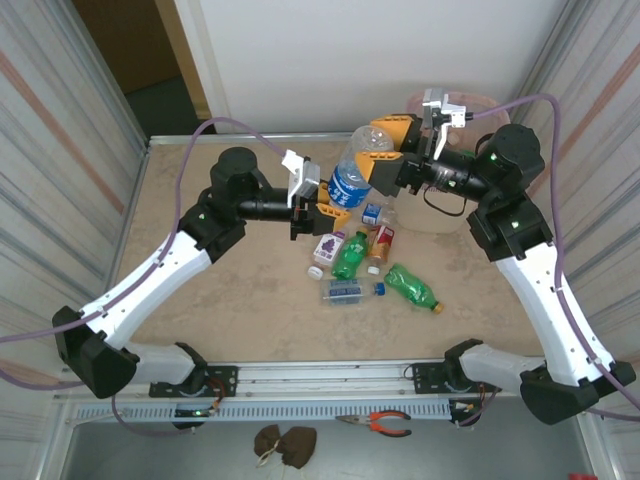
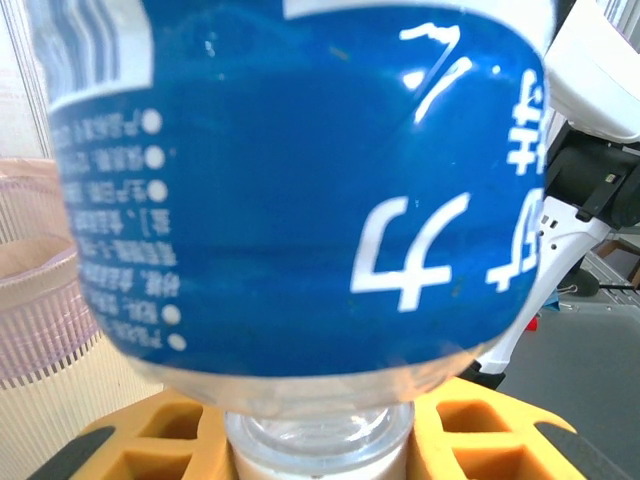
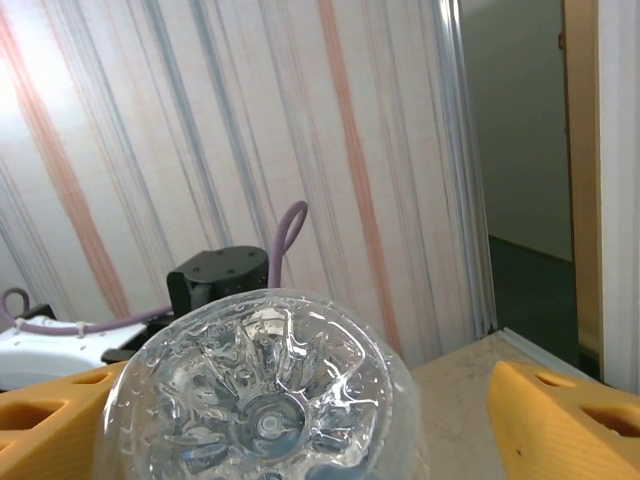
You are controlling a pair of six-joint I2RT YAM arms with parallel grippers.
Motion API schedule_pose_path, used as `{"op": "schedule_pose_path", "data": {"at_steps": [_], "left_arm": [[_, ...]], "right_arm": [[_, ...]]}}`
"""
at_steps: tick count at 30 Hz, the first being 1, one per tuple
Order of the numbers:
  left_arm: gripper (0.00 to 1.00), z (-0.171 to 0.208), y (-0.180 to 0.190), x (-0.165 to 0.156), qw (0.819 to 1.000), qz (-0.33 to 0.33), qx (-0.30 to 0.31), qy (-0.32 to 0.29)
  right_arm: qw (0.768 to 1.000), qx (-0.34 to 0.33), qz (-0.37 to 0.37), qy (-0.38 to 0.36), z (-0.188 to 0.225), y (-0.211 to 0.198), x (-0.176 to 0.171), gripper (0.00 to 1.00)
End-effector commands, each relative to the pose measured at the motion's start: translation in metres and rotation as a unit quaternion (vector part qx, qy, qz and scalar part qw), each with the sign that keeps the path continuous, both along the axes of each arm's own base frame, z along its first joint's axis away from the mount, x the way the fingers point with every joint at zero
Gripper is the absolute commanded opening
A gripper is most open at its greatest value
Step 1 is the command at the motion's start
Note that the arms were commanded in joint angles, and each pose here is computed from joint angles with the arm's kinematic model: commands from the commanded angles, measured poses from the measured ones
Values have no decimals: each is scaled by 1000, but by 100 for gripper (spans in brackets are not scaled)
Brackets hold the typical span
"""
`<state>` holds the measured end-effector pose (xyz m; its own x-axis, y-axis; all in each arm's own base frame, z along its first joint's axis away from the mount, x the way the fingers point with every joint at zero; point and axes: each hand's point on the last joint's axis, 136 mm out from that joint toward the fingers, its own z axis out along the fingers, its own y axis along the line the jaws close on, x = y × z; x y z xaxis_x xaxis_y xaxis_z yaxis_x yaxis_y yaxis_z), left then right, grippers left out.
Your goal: Put the plastic bottles in the bin
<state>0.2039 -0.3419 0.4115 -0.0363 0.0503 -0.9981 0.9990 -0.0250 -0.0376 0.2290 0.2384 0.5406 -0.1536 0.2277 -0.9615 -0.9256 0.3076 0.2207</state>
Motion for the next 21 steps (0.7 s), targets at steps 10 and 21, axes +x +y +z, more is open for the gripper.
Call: {"op": "schedule_pose_path", "data": {"at_steps": [10, 21], "left_arm": [[36, 20, 4, -6, 999, 5, -17, -32], [60, 16, 7, -2, 999, 27, -14, -33]], "right_arm": [[1000, 2, 2, -19, 10, 2, -6, 66], [999, -5, -41, -18, 6, -4, 8, 60]]}}
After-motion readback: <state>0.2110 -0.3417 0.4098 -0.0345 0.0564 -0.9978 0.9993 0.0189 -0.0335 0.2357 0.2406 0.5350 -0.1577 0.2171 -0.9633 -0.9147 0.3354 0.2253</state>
